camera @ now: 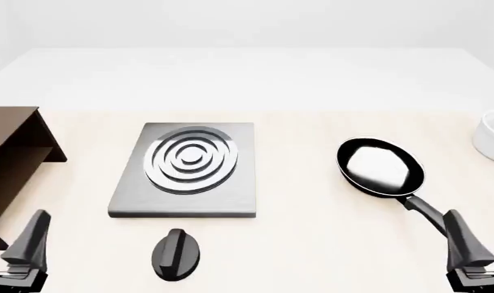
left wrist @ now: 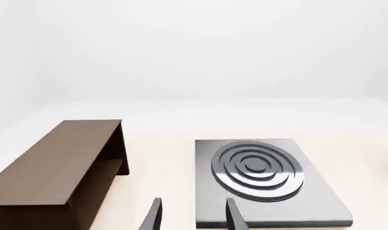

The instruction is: Turn on the stove and put the frying pan on it.

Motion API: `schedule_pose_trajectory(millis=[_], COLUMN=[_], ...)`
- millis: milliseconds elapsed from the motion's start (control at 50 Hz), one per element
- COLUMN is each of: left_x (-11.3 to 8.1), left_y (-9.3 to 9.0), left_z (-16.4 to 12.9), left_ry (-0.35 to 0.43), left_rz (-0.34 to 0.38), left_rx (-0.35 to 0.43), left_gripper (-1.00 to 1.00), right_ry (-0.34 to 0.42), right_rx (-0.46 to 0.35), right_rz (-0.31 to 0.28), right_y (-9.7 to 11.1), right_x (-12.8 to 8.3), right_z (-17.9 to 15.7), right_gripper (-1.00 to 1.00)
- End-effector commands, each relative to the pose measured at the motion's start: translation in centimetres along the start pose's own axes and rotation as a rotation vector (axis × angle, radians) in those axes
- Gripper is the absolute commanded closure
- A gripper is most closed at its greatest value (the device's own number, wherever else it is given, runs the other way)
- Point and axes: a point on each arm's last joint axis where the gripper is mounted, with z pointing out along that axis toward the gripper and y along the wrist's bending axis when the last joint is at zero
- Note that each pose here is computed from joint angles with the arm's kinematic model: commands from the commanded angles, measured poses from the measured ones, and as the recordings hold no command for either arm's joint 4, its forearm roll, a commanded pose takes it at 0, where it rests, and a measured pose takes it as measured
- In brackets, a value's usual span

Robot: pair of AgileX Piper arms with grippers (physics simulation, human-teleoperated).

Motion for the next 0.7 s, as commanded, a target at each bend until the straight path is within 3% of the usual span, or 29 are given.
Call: schedule_pose_trajectory(millis=[20,160,220,240,260,300,360,380,440,460,500,560,700], left_x=[-0.6,-2.0,-2.3,-2.4,-2.5,-3.0,-3.9,-4.0,-4.8,-4.8,-5.0,-5.3,-6.3], left_y=[-0.1,-0.2,-0.3,-0.4,-0.4,-0.4,-0.5,-0.6,-0.9,-0.8,-1.4,-1.4,-2.3], left_z=[0.0,-0.2,-0.3,-0.1,0.1,-0.3,0.5,1.1,1.5,1.9,2.7,3.3,5.1], left_ry=[-0.022,-0.038,0.018,0.033,0.042,0.023,0.095,0.141,0.187,0.216,0.274,0.310,0.434], left_rz=[0.059,0.069,0.055,0.061,0.111,0.115,0.049,0.044,0.053,0.066,0.005,0.048,0.046], left_rx=[0.022,0.037,0.071,0.080,0.078,0.084,0.101,0.108,0.150,0.130,0.183,0.182,0.238], left_gripper=[-1.00,-1.00,-1.00,-1.00,-1.00,-1.00,-1.00,-1.00,-1.00,-1.00,-1.00,-1.00,-1.00], right_ry=[0.000,-0.007,-0.007,-0.008,-0.008,-0.009,-0.011,-0.013,-0.016,-0.019,-0.024,-0.029,-0.040], right_rx=[-0.003,-0.006,-0.004,-0.004,-0.003,-0.003,-0.002,-0.003,-0.002,-0.001,-0.001,-0.001,0.001], right_rz=[-0.006,0.005,0.010,0.011,0.013,0.014,0.017,0.019,0.024,0.028,0.034,0.039,0.058], right_y=[0.0,0.0,0.0,0.0,0.0,0.0,0.0,0.0,0.0,0.0,0.0,0.0,0.0], right_x=[-0.1,-0.2,-0.2,-0.2,-0.2,-0.2,-0.2,-0.2,-0.3,-0.3,-0.4,-0.4,-0.5], right_z=[0.0,0.0,0.0,0.0,0.0,0.0,0.0,0.0,0.0,0.0,0.0,-0.1,-0.1], right_gripper=[-1.00,-1.00,-1.00,-1.00,-1.00,-1.00,-1.00,-1.00,-1.00,-1.00,-1.00,-1.00,-1.00])
